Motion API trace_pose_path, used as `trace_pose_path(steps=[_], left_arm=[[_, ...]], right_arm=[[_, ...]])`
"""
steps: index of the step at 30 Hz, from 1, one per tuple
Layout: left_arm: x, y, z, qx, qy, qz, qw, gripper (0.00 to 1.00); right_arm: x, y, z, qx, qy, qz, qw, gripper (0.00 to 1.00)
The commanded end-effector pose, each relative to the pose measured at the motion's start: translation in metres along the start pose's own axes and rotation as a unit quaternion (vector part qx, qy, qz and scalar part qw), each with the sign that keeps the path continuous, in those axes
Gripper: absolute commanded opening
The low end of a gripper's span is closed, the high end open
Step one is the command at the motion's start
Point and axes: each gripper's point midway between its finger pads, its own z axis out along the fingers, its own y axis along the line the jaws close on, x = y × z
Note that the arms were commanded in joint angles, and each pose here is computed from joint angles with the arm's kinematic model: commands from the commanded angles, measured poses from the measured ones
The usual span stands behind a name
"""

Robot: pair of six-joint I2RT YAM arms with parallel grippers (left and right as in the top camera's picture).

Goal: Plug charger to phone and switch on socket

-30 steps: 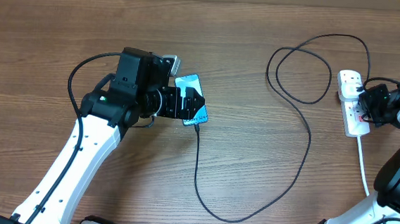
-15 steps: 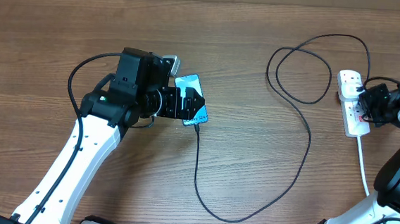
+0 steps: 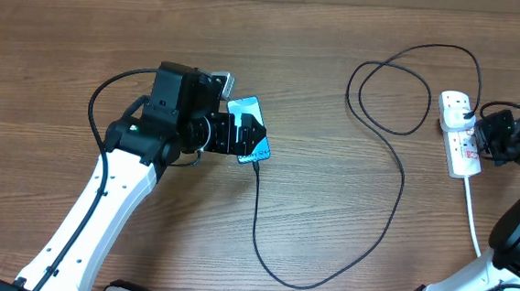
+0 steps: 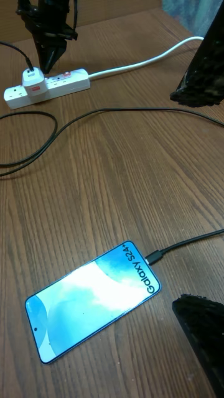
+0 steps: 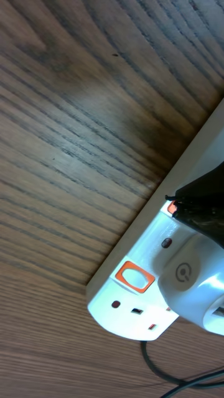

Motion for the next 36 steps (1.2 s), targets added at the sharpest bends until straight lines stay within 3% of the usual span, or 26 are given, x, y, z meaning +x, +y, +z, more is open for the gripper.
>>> trace_pose_path(steps=[1,36], left_arm=[[-0.002,-0.004,-0.004,-0.001,-0.008,0.003,1.000,1.00],[-0.002,-0.004,-0.004,-0.001,-0.007,0.003,1.000,0.99]], right_arm=[[-0.013,0.010,-0.012,-0.009,-0.026,-0.009,1.000,0.04],[0.033,0.016,0.017,-0.004,0.049,-0.036,0.998,0.04]])
